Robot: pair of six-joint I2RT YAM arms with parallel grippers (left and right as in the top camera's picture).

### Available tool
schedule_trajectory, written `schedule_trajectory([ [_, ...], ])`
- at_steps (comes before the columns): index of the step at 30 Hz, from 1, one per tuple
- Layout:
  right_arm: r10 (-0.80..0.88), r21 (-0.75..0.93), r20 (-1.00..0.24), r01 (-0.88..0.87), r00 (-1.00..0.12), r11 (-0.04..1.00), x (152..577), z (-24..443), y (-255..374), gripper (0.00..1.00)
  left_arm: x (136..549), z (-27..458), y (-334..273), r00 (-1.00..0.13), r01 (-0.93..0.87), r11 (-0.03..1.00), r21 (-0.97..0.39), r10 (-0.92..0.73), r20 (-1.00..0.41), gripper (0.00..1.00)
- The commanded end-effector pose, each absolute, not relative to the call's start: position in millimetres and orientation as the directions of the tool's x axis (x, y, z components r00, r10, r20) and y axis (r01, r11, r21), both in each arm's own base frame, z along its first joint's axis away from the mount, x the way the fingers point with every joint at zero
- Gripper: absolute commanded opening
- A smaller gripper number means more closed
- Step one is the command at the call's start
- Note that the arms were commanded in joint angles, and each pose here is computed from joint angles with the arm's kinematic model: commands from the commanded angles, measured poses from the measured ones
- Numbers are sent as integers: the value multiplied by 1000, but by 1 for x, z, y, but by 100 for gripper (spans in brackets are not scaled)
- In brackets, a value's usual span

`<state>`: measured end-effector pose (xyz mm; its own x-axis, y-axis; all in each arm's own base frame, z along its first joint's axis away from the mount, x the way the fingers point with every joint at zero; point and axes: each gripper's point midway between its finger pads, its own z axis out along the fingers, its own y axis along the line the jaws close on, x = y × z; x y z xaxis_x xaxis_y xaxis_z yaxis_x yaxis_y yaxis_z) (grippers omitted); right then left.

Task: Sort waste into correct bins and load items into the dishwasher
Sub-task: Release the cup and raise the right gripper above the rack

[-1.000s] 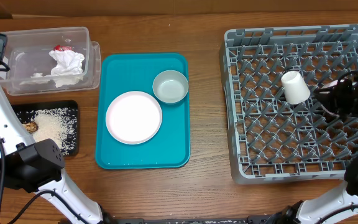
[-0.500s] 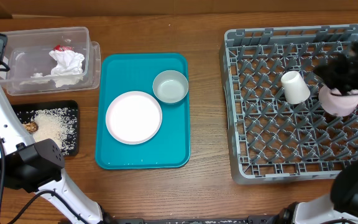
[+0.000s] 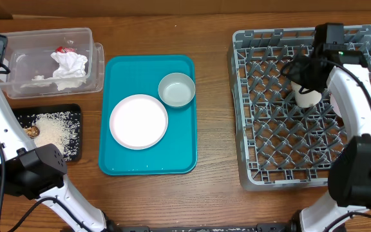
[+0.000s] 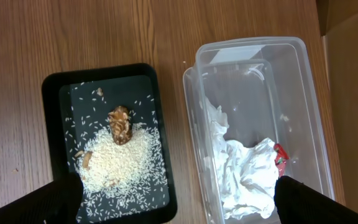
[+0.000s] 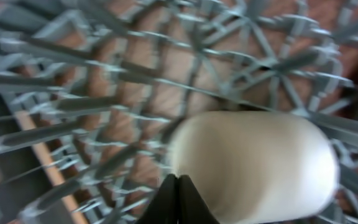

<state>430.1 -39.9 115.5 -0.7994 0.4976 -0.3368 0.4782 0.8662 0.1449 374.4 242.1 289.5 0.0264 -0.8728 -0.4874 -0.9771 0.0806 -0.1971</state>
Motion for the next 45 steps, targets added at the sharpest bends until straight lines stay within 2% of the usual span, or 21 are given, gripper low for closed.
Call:
schedule_trajectory([
  [1,522,56,-375,543,-766,838,427,117,-62,4,374,287,244,34,-980,68,-186,-867,-497,100],
  [6,519,-4,-372,561,-769,828,419,120,-71,4,374,287,244,34,-980,68,-186,-867,-497,100],
  [11,563,-42,-375,620,-737,784,411,143,-79,4,374,287,244,34,-980,68,-186,-867,-497,100],
  [17,601,-46,-361,658,-713,752,402,173,-80,4,374,287,244,34,-980,68,-186,-867,-497,100],
  [22,585,-29,-382,642,-715,766,406,185,-79,4,374,287,244,34,-980,68,-186,-867,-496,100],
  [37,592,-95,-297,640,-749,762,389,135,-81,4,374,287,244,34,-980,68,-186,-867,-497,100],
  [45,600,-135,-289,653,-746,746,381,129,-91,4,374,287,244,34,-980,68,-186,-867,-497,100],
])
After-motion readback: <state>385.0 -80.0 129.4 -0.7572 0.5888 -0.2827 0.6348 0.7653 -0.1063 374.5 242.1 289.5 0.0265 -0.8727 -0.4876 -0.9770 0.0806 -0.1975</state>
